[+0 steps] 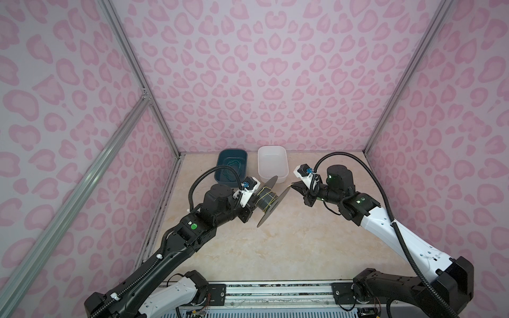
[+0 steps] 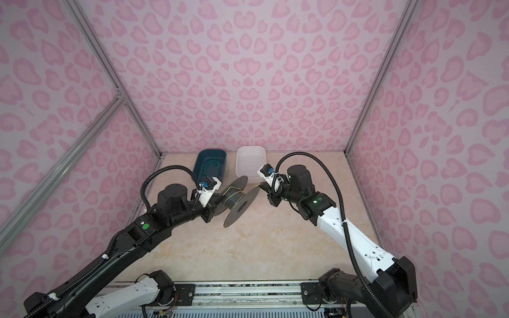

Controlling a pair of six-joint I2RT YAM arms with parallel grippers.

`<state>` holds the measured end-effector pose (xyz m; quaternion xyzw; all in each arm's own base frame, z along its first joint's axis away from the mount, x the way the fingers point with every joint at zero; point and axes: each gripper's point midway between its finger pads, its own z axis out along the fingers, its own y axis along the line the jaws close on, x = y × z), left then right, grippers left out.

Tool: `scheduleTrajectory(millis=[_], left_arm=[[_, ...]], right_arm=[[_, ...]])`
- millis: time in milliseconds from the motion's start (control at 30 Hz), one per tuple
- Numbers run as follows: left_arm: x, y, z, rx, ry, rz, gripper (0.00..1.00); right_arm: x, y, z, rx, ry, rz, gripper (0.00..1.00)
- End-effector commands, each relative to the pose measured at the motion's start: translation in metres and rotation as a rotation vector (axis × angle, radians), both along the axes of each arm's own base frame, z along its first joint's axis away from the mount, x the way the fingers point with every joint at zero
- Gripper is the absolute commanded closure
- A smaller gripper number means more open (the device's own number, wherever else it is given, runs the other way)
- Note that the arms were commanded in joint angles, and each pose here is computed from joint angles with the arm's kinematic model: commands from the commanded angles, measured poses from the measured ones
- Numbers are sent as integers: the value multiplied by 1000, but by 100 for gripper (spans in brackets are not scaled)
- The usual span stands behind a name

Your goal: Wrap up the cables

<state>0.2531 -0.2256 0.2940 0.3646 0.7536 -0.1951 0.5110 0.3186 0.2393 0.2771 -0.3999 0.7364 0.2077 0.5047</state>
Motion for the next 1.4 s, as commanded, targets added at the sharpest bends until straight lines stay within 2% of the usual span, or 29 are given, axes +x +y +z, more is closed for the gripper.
scheduleTrajectory(millis=[0, 400, 733, 967, 1200, 1233, 1300, 1367], left_arm=[[-19, 1, -19, 78, 103, -94, 96], [-18, 1, 3, -8, 151, -157, 96], [-19, -10, 15, -97, 173, -200, 96], [-10, -12, 14, -109, 172, -174, 96], [22, -8, -3, -99, 195, -33, 96], [26, -8, -5, -97, 203, -14, 97], [36, -6, -14, -91, 225, 39, 97], [51, 5, -25, -37, 227, 156, 97]], right_arm=[[48, -46, 13, -62, -124, -305, 100], [65, -57, -3, -165, -170, -319, 100], [65, -55, -15, -58, -172, -261, 100], [57, -52, -23, -38, -142, -244, 100], [53, -74, -21, 82, -91, -420, 100], [52, -79, -23, 97, -69, -453, 96], [48, -93, -32, 124, 3, -556, 75], [42, -106, -42, 134, 63, -638, 64]])
